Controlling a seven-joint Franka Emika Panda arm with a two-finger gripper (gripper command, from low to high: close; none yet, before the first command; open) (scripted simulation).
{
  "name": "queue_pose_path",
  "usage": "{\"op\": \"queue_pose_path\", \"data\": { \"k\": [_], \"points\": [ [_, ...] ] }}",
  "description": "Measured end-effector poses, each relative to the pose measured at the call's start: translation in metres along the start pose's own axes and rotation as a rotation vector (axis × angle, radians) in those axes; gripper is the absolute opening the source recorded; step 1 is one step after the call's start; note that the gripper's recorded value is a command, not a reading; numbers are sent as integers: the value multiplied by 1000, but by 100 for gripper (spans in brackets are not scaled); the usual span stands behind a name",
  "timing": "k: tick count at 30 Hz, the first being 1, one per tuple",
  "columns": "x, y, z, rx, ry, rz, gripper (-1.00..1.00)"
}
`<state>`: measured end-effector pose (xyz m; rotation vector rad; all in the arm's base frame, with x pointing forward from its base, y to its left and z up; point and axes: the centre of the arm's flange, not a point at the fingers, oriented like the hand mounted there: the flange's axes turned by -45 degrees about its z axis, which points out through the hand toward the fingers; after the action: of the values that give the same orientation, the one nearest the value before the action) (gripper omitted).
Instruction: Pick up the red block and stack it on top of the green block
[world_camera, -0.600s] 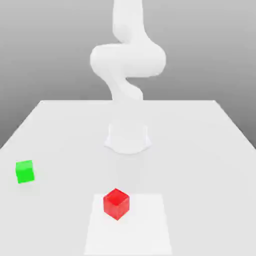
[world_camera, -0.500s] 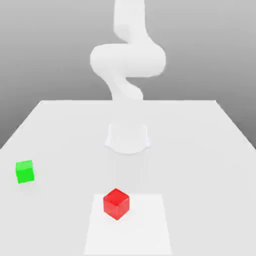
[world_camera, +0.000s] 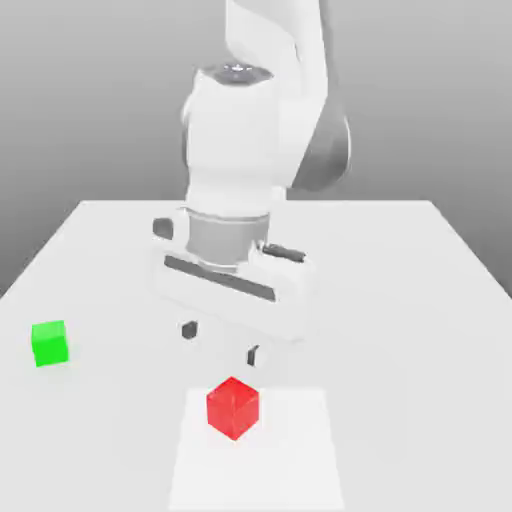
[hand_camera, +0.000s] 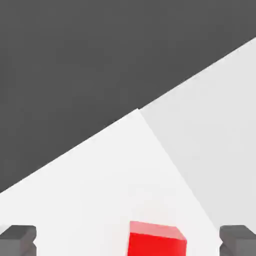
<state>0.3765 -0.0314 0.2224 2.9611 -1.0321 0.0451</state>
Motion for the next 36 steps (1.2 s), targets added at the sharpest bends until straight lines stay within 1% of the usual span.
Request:
{"op": "queue_pose_path", "data": {
  "k": [3,11,12,19,31,32,36],
  "points": [
    [-5,3,22,1,-22,26,0],
    [-8,4,70,-1,-26,28,0],
    [-9,5,76,-2,-28,27,-100],
    [-9,5,77,-2,-27,27,-100],
    [-7,5,15,-4,-26,25,-100],
    [1,17,12,-6,-27,59,-100],
    [50,116,3,-13,-26,324,-100]
  ]
}}
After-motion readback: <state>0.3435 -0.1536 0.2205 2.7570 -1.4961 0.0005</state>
